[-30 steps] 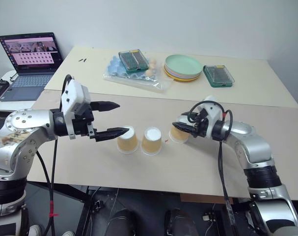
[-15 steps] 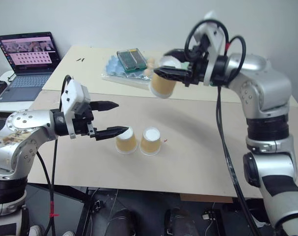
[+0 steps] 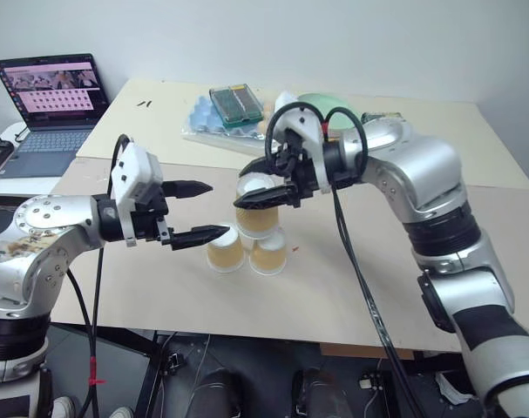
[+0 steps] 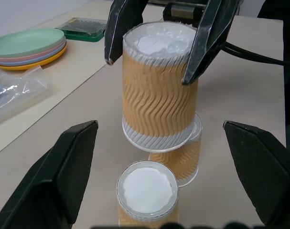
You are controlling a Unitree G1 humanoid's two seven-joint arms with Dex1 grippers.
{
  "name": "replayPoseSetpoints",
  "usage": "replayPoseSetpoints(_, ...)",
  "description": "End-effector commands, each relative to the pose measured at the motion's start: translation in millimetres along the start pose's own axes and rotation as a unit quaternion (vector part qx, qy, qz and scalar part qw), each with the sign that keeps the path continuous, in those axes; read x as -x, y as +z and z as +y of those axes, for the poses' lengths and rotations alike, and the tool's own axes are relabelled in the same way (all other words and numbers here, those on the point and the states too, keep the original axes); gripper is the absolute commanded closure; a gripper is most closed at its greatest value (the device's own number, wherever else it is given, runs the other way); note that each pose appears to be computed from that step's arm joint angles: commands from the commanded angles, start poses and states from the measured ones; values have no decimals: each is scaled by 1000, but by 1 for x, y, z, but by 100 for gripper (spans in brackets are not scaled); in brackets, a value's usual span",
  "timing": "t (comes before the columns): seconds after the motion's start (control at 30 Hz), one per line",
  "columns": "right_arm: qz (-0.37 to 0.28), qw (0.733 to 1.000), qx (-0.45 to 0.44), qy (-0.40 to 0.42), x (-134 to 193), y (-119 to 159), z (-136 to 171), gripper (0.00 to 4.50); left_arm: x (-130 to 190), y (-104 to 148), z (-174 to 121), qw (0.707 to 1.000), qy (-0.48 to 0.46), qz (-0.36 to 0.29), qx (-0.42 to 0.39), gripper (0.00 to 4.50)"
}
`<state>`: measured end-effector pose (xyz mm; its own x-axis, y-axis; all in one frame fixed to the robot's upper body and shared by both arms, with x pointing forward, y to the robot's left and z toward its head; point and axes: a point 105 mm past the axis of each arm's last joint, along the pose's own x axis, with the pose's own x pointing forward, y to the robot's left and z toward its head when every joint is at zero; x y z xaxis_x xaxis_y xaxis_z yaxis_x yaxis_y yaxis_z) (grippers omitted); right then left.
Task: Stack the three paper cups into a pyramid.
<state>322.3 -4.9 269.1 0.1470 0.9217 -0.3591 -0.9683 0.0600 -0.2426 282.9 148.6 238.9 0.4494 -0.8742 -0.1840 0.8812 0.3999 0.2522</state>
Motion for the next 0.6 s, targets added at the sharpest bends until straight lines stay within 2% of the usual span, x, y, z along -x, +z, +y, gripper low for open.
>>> replayPoseSetpoints(0.03,-11,1000,16,-3,-1,3,-1,187,2,10,-2,1000,2,-11,-26,0)
replayPoseSetpoints(0.2,-8,1000,7,-5,-8,-6,-2,187,4,10,-2,1000,4,-9,-27,0)
replayPoseSetpoints(0.27,-10,1000,6,-8,-9,-7,-2,86,4,10,-2,1000,5,-9,-27,0)
replayPoseSetpoints(0.37,-15,1000,9,-16,-7,-6,-4,8,3,11,-2,1000,5,-9,-28,0)
replayPoseSetpoints(0.6,-107,994,16,-24,41,43,-9,8,5,10,0,1000,12,-12,-25,0)
